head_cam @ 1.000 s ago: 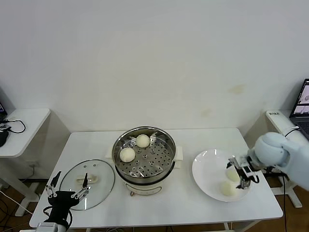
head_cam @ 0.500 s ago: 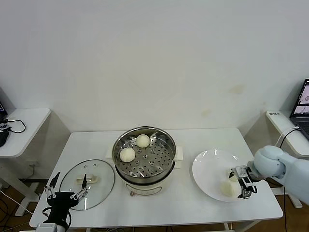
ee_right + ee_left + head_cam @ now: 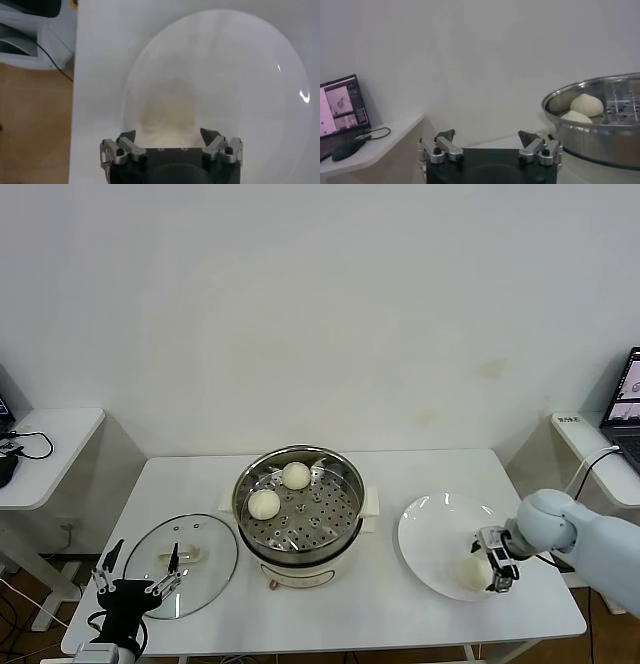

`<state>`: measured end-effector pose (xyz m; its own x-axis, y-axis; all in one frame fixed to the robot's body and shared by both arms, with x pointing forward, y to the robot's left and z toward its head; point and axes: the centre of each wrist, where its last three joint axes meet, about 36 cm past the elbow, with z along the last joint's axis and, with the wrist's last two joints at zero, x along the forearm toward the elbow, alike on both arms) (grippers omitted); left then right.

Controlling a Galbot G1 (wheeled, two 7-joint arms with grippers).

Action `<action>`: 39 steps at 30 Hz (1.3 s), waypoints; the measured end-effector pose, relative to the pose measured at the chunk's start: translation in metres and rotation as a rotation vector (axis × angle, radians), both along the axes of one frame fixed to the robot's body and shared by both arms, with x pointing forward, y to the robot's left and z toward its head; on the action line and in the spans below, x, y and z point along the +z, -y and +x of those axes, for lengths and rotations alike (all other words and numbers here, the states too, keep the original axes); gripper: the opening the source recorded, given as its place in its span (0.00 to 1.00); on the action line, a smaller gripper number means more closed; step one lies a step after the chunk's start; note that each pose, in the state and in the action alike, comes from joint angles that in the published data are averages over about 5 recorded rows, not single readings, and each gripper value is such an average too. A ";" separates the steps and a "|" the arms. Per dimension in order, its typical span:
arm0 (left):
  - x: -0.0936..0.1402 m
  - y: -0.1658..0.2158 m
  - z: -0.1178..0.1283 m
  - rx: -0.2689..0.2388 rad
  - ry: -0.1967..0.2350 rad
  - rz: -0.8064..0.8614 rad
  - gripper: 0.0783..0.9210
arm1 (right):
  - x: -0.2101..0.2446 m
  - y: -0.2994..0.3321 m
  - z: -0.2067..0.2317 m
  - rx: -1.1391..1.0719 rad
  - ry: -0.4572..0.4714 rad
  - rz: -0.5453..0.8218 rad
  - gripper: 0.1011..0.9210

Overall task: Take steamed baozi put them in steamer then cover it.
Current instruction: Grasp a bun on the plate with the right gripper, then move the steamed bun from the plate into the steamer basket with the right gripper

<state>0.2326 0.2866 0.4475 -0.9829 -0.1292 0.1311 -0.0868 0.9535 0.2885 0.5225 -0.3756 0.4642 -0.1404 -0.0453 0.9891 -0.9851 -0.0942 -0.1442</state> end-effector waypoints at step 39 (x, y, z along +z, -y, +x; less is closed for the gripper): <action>0.008 0.002 0.002 -0.025 0.019 0.004 0.88 | 0.116 -0.016 0.048 -0.033 0.113 0.091 0.58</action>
